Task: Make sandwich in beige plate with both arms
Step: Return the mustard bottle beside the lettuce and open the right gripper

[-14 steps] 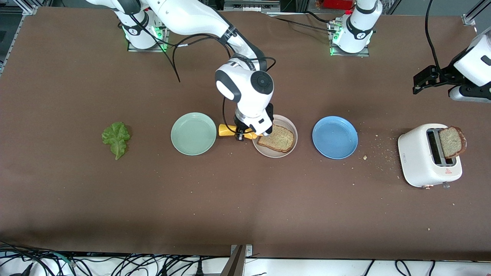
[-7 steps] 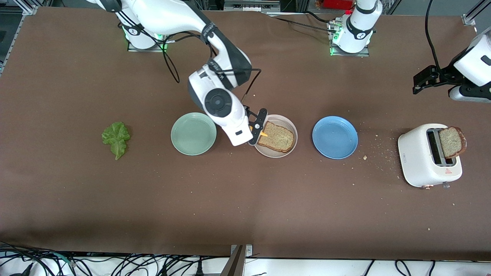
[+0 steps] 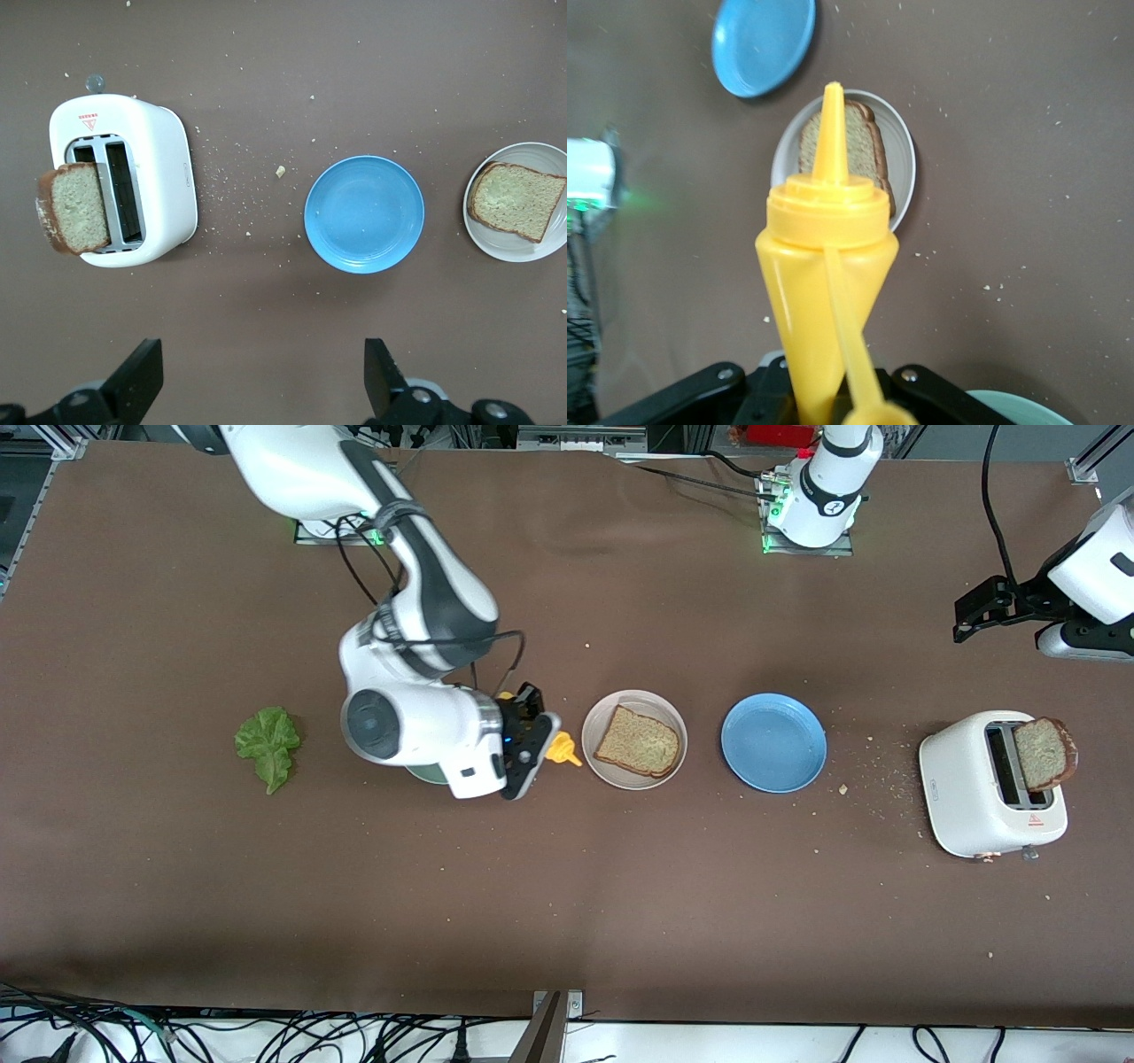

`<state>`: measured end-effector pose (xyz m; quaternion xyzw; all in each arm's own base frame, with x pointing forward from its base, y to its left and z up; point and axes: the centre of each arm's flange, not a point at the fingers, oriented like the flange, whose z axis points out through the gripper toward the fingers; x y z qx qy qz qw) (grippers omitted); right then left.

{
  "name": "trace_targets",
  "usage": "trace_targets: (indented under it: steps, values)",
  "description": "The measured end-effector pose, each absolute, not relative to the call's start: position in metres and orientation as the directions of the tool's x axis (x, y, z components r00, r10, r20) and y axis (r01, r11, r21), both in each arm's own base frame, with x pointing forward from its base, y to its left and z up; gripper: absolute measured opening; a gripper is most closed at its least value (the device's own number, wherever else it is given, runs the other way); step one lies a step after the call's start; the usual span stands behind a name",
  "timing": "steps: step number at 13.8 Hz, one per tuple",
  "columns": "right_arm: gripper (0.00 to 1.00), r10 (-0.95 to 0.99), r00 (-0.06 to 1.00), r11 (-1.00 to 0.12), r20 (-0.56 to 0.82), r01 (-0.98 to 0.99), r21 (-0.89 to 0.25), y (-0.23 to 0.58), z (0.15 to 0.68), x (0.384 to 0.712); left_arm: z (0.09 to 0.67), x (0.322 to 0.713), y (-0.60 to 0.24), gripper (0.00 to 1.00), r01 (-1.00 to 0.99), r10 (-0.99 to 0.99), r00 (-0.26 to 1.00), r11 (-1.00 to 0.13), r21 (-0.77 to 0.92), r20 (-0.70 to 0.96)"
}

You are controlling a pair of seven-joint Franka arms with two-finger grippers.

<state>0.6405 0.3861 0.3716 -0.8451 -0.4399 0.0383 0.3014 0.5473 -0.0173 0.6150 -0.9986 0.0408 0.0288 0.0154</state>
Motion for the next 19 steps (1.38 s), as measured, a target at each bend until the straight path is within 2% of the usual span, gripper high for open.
trace_targets:
  steps: [3,6,9,13,16,19]
  values:
    - [0.11,0.741,0.602,-0.33,0.296,0.711,-0.621,0.318,0.387,0.664,0.615,0.547,-0.017,1.0,-0.082,-0.081,0.995,-0.996,-0.029,-0.059]
    - [0.11,0.77,0.507,-0.166,0.388,0.746,-0.645,0.252,0.377,0.67,0.615,0.547,-0.017,1.0,-0.082,-0.081,0.995,-0.996,-0.029,-0.059]
    - [0.11,0.735,0.417,0.0,0.534,0.788,-0.616,0.179,0.342,0.672,0.615,0.547,-0.017,1.0,-0.082,-0.081,0.995,-0.996,-0.029,-0.058]
    - [0.11,0.596,0.279,0.202,0.753,0.855,-0.477,0.096,0.282,0.648,0.615,0.547,-0.017,1.0,-0.082,-0.081,0.995,-0.996,-0.029,-0.058]
    - [0.11,0.496,0.159,0.296,0.854,0.893,-0.338,0.055,0.245,0.626,0.615,0.547,-0.017,1.0,-0.082,-0.081,0.995,-0.996,-0.029,-0.058]
    - [0.11,0.388,0.016,0.376,0.922,0.91,-0.174,0.047,0.217,0.613,0.615,0.547,-0.017,1.0,-0.082,-0.081,0.995,-0.996,-0.029,-0.058]
